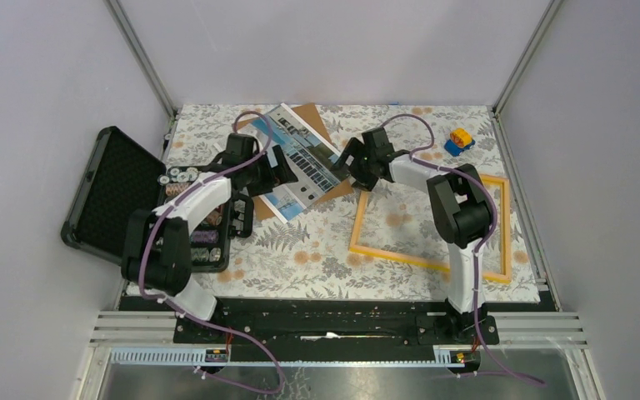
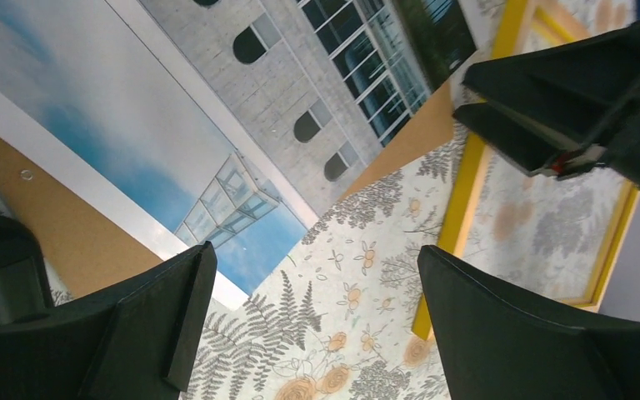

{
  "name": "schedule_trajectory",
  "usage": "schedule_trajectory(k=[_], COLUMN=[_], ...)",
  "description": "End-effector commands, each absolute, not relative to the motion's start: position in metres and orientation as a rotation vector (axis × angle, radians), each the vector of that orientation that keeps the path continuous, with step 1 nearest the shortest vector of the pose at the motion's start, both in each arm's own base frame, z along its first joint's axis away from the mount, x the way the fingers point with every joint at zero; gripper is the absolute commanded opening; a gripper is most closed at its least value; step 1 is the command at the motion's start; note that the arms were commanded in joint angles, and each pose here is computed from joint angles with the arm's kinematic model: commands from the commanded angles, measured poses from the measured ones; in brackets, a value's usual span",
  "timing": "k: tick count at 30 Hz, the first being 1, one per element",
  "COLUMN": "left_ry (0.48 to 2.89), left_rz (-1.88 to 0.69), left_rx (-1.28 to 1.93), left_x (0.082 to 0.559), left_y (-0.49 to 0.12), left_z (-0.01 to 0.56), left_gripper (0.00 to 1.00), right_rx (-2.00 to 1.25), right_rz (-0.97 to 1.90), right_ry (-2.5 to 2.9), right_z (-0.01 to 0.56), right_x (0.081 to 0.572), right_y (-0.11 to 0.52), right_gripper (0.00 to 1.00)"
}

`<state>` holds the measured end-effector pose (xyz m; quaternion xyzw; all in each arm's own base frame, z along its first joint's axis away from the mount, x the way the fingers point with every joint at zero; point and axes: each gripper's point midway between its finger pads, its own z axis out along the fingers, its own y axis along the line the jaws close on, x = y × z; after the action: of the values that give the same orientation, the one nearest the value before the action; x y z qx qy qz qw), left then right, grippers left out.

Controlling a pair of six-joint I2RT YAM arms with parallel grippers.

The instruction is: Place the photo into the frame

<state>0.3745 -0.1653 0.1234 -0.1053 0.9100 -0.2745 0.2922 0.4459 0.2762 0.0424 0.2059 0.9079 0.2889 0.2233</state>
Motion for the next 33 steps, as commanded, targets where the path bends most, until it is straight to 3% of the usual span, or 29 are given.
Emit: schedule_trajectory(k=[1, 13, 19, 27, 33], left_ry=[2.451, 2.592, 2.618, 2.616, 2.592], left_rz=[-0.709, -0.669, -0.652, -0.672, -0.662], left_rx=[-0.240, -0.380, -0.404, -0.407, -0.387], left_x=[0.387, 0.390, 0.389, 0.390, 0.391], left_y=[-0.172, -0.171, -0.166, -0.167, -0.166], left_z=[0.108, 0.053, 0.044, 0.046, 0.054], left_gripper=[0.99, 0.99, 0.99, 0.99, 0.99], right_rx=[0.614, 0.418, 0.343, 0.285, 0.320], right_rz=[0.804, 0.752, 0.940, 1.294, 1.246], right_ry=[2.408, 2.451, 2.432, 2.228, 2.180], right_z=[0.059, 0.044, 0.039, 0.080, 0.073], right_x=[0.475, 0.509, 0.505, 0.497, 0.507], right_y=[0.269, 0.255, 0.278, 0.308, 0.303], right_gripper=[0.97, 0.96, 0.92, 0.80, 0.63])
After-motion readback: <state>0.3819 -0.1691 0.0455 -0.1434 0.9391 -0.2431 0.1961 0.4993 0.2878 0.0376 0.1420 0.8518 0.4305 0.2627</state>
